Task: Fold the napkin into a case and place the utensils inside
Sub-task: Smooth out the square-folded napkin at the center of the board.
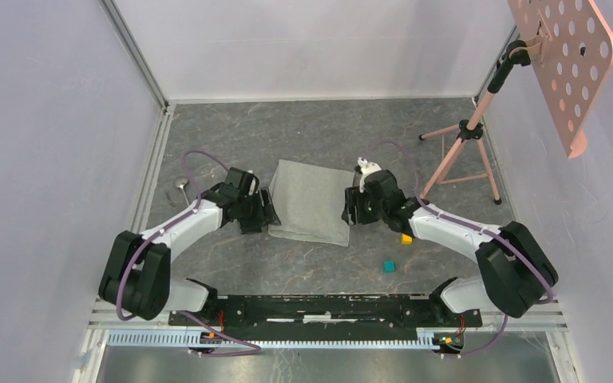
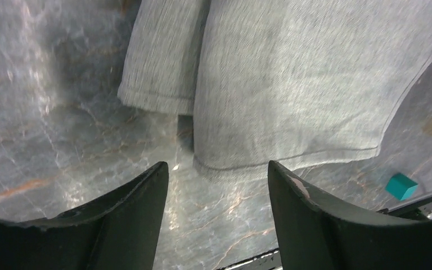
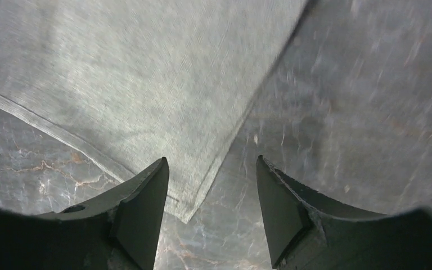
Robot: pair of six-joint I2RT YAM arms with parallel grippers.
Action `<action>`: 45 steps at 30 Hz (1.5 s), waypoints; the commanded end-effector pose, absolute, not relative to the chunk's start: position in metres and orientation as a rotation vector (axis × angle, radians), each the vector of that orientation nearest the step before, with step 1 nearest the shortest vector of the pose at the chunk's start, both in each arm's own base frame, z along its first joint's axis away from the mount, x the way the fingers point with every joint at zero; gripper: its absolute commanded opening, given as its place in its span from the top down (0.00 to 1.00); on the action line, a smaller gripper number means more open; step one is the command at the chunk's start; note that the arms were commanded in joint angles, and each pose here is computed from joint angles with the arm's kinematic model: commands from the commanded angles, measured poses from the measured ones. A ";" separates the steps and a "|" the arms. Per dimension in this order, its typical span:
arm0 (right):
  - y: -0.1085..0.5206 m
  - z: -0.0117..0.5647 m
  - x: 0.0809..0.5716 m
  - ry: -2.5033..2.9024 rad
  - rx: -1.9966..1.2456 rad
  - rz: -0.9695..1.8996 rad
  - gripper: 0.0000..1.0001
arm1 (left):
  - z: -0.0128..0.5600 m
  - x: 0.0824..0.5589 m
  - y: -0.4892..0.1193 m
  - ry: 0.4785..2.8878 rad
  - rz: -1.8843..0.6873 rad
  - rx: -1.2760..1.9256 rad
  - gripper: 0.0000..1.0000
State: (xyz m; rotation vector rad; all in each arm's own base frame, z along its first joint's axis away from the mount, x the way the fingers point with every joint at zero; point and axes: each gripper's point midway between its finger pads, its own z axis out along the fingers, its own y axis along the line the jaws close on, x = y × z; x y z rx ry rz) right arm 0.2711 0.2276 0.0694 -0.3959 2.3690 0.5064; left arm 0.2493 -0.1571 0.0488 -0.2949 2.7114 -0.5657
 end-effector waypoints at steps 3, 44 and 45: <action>0.247 0.049 0.239 2.461 -0.055 0.731 0.37 | 0.047 0.235 -0.156 2.701 -0.595 -0.356 0.33; 0.210 -0.030 0.174 2.862 0.520 -0.062 0.76 | 0.058 0.221 -0.162 2.595 -0.737 -0.279 0.37; 0.211 -0.029 0.175 2.858 0.520 -0.061 0.78 | 0.057 0.220 -0.163 2.588 -0.746 -0.288 0.37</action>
